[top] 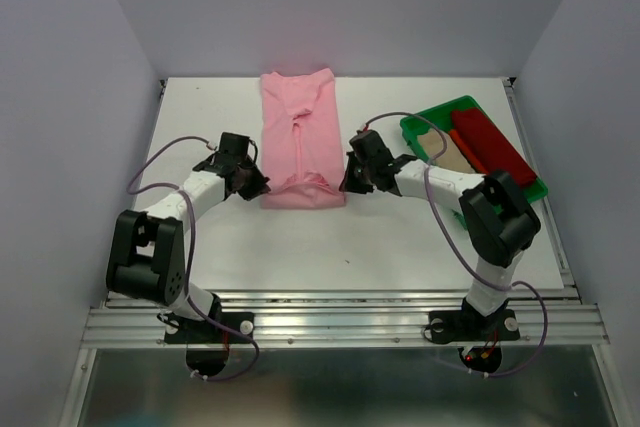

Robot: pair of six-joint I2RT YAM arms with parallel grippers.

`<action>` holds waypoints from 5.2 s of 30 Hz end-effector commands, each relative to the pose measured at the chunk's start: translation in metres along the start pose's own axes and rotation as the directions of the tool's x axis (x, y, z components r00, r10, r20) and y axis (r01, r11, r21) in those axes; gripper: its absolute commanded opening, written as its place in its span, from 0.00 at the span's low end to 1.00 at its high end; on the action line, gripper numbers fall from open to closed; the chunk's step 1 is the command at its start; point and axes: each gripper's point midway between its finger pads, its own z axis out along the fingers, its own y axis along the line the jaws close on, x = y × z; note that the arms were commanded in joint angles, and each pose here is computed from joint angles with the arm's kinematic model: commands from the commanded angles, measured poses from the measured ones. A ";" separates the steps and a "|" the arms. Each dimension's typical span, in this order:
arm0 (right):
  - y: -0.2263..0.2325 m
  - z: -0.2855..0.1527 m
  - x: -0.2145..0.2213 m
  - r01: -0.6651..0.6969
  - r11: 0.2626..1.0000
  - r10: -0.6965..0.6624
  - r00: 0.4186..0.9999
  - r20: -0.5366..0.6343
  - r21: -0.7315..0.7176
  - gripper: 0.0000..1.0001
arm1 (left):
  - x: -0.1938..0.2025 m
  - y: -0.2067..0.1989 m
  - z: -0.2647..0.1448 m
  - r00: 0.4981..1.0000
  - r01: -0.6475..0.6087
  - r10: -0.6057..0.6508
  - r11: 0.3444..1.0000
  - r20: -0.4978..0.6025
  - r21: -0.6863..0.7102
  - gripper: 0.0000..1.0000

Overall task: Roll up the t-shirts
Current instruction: Roll the T-shirt to the center of the board.

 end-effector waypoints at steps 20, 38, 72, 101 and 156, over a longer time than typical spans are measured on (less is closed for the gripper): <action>0.016 -0.027 0.004 0.017 0.998 -0.017 1.000 0.011 -0.066 0.03 | 0.009 0.005 -0.015 0.999 -0.041 0.042 0.999 -0.005 0.014 0.00; 0.027 -0.005 -0.026 0.022 0.999 -0.020 0.997 0.079 -0.028 0.21 | -0.011 -0.014 -0.005 0.998 -0.060 0.060 0.998 0.025 0.028 0.20; 0.061 -0.006 0.019 0.110 0.988 -0.110 0.994 0.007 -0.111 0.01 | 0.024 -0.010 -0.024 0.947 -0.320 0.322 0.944 -0.007 0.078 0.00; 0.065 0.021 -0.040 0.123 0.992 -0.119 0.986 0.118 -0.021 0.01 | 0.007 -0.033 0.008 0.948 -0.319 0.318 0.946 0.024 0.058 0.00; -0.009 0.036 -0.014 0.115 0.990 -0.116 0.993 0.013 0.081 0.01 | -0.023 -0.011 0.048 0.970 -0.228 0.235 0.967 0.059 -0.112 0.00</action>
